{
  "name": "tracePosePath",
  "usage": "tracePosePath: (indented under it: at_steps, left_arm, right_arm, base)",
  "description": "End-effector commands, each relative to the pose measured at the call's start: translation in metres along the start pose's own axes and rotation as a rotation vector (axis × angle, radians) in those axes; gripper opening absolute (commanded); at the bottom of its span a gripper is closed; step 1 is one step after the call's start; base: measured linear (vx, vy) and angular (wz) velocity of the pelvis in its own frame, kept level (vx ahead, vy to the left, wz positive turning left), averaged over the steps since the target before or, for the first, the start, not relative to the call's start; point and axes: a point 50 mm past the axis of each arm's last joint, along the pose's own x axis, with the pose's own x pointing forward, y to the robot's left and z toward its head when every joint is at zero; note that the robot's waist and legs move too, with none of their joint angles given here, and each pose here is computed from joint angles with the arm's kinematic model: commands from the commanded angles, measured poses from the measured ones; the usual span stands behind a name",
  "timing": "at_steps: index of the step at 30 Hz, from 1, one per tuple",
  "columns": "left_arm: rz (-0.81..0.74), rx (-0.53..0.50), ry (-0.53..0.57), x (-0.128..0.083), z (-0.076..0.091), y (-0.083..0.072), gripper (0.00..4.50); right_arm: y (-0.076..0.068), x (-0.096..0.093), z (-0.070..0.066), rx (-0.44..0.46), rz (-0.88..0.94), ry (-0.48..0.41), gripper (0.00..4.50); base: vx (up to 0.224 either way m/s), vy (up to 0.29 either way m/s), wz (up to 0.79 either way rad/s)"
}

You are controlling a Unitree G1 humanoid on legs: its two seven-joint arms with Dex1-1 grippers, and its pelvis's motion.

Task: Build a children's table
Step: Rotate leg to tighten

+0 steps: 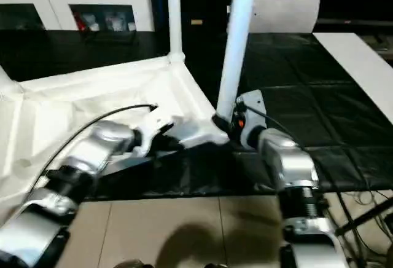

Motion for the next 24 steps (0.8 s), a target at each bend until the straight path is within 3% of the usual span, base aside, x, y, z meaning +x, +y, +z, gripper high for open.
tracePosePath:
  at_steps: [1,7,9,15,21,22,24]
  left_arm:
    - [0.025,-0.011,-0.11,0.009,0.022,-0.006,0.0]
    - [0.026,0.049,-0.097,0.007,0.021,-0.005,0.0]
    - [0.029,0.086,-0.082,0.001,0.016,-0.001,0.0]
    - [0.075,0.143,-0.052,-0.01,0.007,0.011,0.0]
    - [0.044,0.08,-0.118,-0.014,0.011,0.009,0.0]
    - [0.026,0.083,-0.118,-0.014,0.01,0.008,0.43]
    - [-0.002,0.075,-0.119,-0.014,0.009,0.005,0.54]
  right_arm:
    - [0.024,0.011,-0.012,0.054,0.083,0.034,2.38]
    - [0.025,0.008,-0.012,0.019,0.073,0.02,3.03]
    - [0.019,-0.001,-0.008,-0.05,0.075,-0.032,3.22]
    - [0.001,-0.024,-0.006,-0.051,0.07,-0.084,3.69]
    - [-0.01,-0.046,-0.007,-0.068,0.122,-0.115,4.25]
    - [-0.012,-0.051,-0.007,-0.075,0.135,-0.118,4.31]
    - [-0.014,-0.058,-0.006,-0.095,0.154,-0.12,4.36]
  base:
    - [0.0,0.0,0.0]
    - [0.0,0.0,0.0]
    - [0.0,0.0,0.0]
    - [0.0,0.0,0.0]
    - [0.0,0.0,0.0]
    - [0.0,0.0,0.0]
    - [0.0,0.0,0.0]
